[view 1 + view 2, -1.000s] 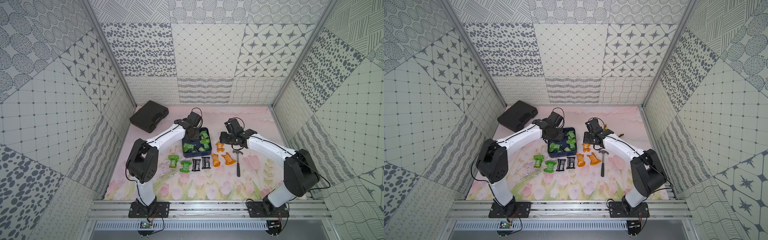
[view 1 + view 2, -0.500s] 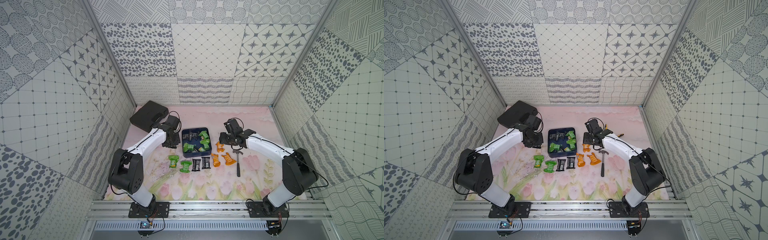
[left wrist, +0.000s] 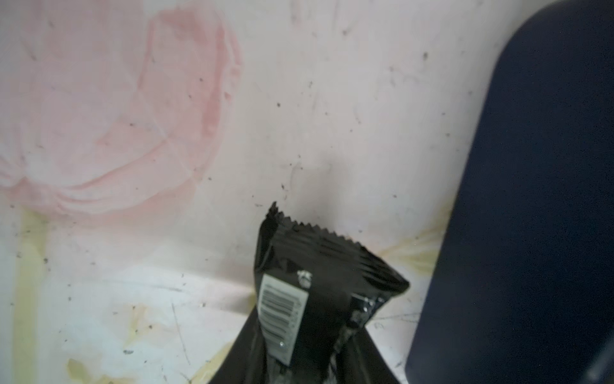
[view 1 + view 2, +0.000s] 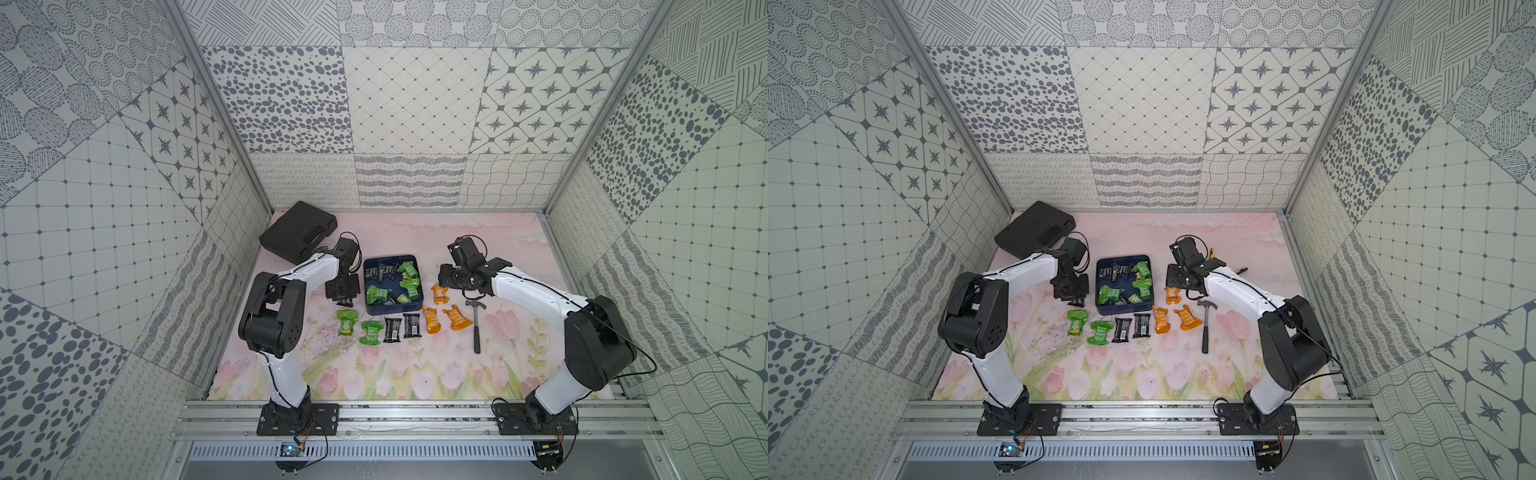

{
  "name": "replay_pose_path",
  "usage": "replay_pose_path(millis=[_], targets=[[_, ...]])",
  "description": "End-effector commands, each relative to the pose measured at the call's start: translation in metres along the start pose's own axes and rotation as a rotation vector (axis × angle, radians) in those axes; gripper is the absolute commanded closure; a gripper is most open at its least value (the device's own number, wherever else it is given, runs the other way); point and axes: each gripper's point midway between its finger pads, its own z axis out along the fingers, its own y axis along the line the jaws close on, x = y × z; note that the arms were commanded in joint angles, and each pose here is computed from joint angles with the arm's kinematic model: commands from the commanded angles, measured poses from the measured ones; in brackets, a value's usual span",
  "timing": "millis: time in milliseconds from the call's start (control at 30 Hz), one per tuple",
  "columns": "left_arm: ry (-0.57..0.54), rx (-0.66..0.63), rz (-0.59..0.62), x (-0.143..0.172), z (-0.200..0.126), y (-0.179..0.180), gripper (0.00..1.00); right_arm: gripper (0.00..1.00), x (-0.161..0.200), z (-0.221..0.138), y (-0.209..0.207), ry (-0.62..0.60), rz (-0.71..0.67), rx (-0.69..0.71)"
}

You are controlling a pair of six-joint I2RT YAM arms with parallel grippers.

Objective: Take the cookies out of the storage box
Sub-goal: Place the cookie at the center of the board, then pick up the cookie from the storage box.

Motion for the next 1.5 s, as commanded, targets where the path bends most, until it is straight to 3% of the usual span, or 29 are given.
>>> replay_pose_path(millis=[0,133,233,433,667,1067,1467], targets=[[0.03,0.028,0.042,0.001,0.007,-0.004,0.63,0.41,-0.019,-0.012,0.008,-0.054,-0.031,-0.018],[0.023,0.015,0.037,-0.001,0.005,-0.001,0.52,0.41,-0.025,-0.017,0.022,-0.062,-0.11,-0.033],[-0.01,0.028,0.025,-0.006,-0.006,-0.003,0.5,0.41,-0.028,-0.019,0.042,-0.067,-0.203,-0.071],[-0.13,0.04,-0.045,-0.022,-0.041,-0.002,0.44,0.4,-0.021,-0.017,0.099,-0.046,-0.507,-0.221],[-0.289,0.023,-0.214,-0.027,-0.076,0.017,0.42,0.39,0.002,-0.001,0.155,-0.019,-0.836,-0.372],[-0.374,0.214,-0.613,0.002,-0.088,0.022,0.43,0.39,0.036,0.048,0.195,0.095,-0.987,-0.474],[-0.473,0.201,-0.695,0.002,-0.105,0.04,0.43,0.38,0.063,0.083,0.197,0.171,-1.106,-0.439]])
